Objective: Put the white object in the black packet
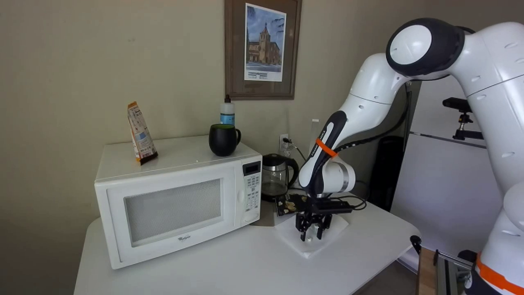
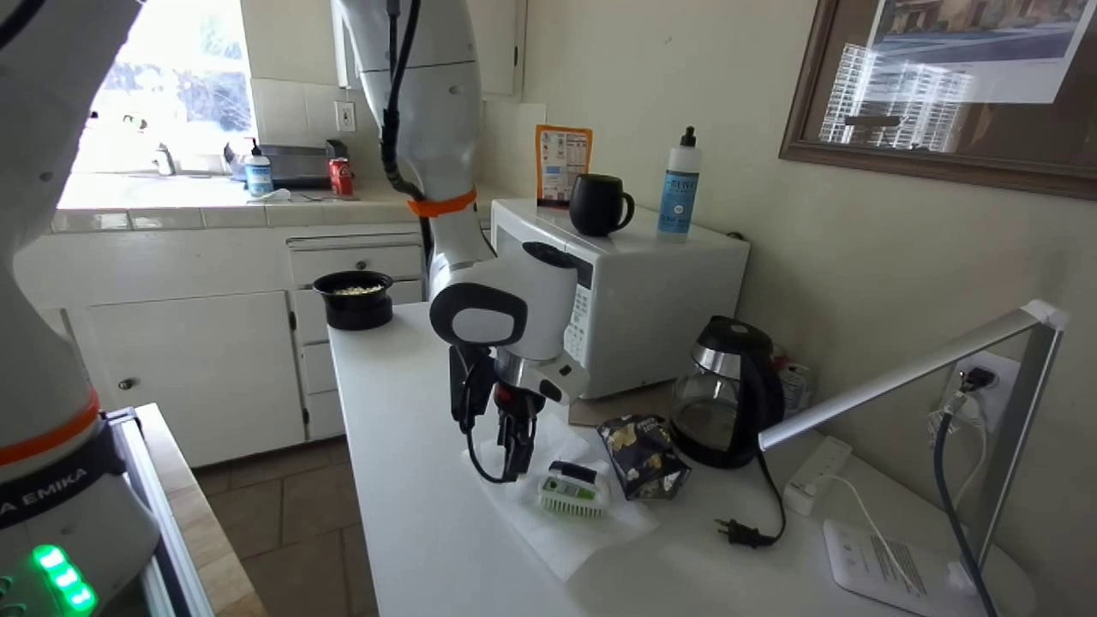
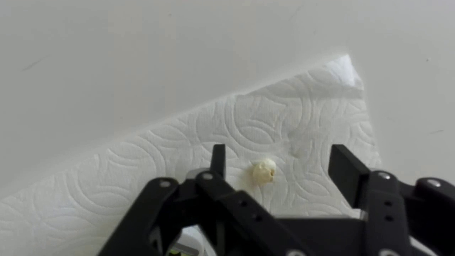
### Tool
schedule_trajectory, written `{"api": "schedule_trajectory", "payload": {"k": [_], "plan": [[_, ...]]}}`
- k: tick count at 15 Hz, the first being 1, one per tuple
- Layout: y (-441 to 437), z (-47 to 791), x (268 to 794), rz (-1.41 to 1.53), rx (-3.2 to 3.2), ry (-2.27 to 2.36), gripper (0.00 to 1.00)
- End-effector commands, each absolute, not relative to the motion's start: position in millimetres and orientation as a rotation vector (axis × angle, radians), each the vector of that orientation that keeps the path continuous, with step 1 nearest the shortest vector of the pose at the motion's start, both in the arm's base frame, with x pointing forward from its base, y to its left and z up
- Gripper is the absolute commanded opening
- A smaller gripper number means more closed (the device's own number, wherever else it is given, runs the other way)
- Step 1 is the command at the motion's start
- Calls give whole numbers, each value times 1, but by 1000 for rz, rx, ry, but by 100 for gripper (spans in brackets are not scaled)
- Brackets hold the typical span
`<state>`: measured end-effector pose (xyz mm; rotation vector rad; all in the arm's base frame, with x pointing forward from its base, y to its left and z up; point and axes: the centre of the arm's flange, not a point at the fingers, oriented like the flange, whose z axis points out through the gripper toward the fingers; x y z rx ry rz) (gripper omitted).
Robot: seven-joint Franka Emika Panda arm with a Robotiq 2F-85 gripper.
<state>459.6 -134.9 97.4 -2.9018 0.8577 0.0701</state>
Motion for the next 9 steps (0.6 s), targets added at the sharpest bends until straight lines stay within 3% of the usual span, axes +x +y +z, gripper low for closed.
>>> {"api": "schedule_trajectory", "payload": {"k": [1,6,9], "plan": [[-137,84,462,62,-2890,851,57],[-138,82,464,61,-2893,844,58],[-138,82,465,55,-2895,838,47]]}}
